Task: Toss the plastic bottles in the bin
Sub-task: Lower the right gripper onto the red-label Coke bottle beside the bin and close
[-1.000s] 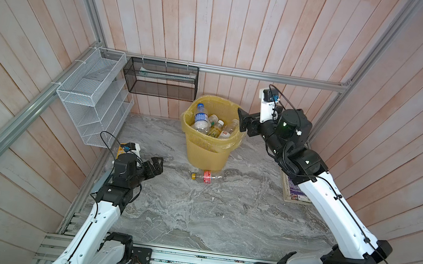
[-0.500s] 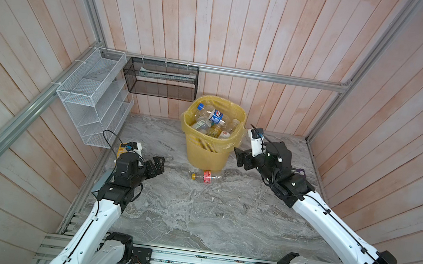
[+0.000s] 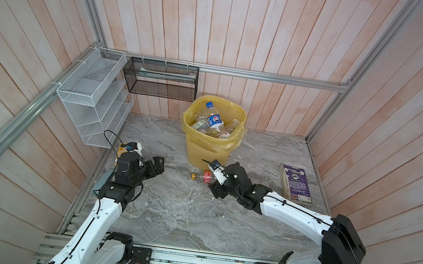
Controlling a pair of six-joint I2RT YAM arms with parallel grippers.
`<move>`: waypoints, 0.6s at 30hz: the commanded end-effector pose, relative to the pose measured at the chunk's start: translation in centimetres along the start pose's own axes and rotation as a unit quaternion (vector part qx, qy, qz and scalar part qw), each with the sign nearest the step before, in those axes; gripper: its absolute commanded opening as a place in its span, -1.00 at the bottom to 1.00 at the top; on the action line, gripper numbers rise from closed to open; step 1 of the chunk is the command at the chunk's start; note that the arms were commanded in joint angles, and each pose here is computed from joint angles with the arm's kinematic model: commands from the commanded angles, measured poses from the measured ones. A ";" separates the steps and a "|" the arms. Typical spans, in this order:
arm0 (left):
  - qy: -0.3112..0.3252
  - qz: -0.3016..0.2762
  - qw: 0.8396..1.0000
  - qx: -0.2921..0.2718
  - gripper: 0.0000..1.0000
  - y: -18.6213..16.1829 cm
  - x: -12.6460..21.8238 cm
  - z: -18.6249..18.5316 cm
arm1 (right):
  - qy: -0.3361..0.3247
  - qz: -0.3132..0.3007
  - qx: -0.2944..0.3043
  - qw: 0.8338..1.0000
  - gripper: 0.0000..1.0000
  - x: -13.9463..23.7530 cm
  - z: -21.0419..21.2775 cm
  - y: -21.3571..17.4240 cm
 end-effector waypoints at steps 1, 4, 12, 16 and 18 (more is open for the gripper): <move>0.011 -0.013 1.000 -0.007 0.99 0.1 0.6 0.2 | -0.001 0.004 0.044 0.999 0.69 -1.4 0.5 1.3; 0.013 -0.014 1.000 -0.005 1.00 -0.1 0.7 0.4 | 0.001 0.032 0.067 0.997 0.68 -3.3 1.0 0.9; 0.019 -0.008 1.000 -0.011 1.00 -0.3 0.6 0.7 | -0.032 0.098 0.106 0.989 0.69 -7.3 0.7 0.5; 0.024 -0.007 1.000 -0.015 1.00 -0.3 0.7 0.8 | -0.052 0.138 0.113 0.983 0.68 -9.0 0.2 0.1; 0.026 -0.006 1.000 -0.015 1.00 -0.4 0.7 0.9 | -0.057 0.153 0.110 0.980 0.68 -9.4 -0.2 -0.3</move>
Point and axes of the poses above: each gripper's point midway between its finger pads, its own x axis back along the fingers, its own z axis along the line the jaws close on, y = z × x, the point moved 8 cm from there along x, back along the fingers, and after that the axes turned 5 degrees about x, right-handed, at the moved point
